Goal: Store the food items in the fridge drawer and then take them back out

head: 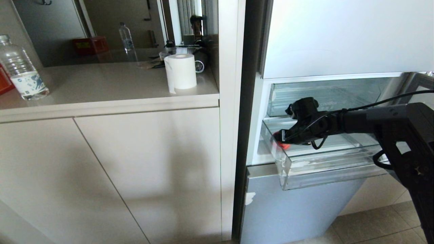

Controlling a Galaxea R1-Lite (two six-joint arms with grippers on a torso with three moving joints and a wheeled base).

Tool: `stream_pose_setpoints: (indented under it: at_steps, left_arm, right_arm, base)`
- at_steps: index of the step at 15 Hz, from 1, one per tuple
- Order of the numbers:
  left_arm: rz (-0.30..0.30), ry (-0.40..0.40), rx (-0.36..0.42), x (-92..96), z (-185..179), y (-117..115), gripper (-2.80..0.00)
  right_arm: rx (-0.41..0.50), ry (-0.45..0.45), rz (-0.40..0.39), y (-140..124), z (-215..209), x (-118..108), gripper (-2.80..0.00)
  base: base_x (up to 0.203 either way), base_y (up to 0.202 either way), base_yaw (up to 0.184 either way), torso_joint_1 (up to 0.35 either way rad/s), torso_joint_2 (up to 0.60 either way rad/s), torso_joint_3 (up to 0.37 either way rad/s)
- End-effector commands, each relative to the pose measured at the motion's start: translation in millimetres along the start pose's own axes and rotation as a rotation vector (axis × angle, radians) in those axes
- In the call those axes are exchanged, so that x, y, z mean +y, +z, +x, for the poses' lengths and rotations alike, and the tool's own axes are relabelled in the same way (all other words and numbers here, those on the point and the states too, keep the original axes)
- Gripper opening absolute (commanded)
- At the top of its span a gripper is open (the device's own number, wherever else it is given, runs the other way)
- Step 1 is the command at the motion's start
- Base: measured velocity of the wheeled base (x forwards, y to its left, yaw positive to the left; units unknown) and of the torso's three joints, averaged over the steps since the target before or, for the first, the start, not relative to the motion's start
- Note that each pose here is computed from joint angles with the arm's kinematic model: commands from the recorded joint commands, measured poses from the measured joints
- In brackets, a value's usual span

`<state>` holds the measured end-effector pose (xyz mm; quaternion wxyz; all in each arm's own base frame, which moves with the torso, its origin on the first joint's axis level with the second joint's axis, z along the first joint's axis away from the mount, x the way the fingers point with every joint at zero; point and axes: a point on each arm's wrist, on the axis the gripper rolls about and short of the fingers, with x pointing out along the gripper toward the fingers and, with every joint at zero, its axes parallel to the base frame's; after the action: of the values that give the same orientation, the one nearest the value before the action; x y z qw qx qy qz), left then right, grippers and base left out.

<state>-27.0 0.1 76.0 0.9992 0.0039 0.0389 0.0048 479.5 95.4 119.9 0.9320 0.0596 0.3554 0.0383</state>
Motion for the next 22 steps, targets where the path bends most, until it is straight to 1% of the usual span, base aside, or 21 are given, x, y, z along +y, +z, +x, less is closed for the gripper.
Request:
stream_pose_setpoints:
  at_steps: [1,4,11,12,17,21,22]
  left_arm:
    - [0.0,0.001,0.0,0.0,0,0,-2.8]
    - [0.0,0.001,0.0,0.0,0,0,-2.8]
    - [0.0,0.001,0.0,0.0,0,0,-2.8]
    - [-0.001,0.001,0.0,0.0,0,0,-2.8]
    - [0.0,0.001,0.0,0.0,0,0,-2.8]
    - [0.0,0.001,0.0,0.0,0,0,-2.8]
    - [-0.001,0.001,0.0,0.0,0,0,-2.8]
  right_arm:
    - [-0.014,0.004,0.006,-4,5,-1,0.0]
    - [-0.054,0.019,0.006,-6,10,-1,0.0]
    - [-0.055,0.016,0.002,-11,23,-1,0.0]
    - [-0.058,0.016,0.002,-10,22,-1,-2.8]
    - [-0.076,0.018,0.007,-5,15,-1,-2.8]
    - [-0.131,0.025,0.009,14,-18,2,-2.8]
    - [-0.133,0.025,0.009,16,-29,2,-2.8]
  base:
    - [0.0,0.0,0.0,0.0,0.0,0.0]
    - [0.0,0.0,0.0,0.0,0.0,0.0]
    - [0.0,0.0,0.0,0.0,0.0,0.0]
    - [0.0,0.0,0.0,0.0,0.0,0.0]
    - [0.0,0.0,0.0,0.0,0.0,0.0]
    - [0.0,0.0,0.0,0.0,0.0,0.0]
    - [0.0,0.0,0.0,0.0,0.0,0.0]
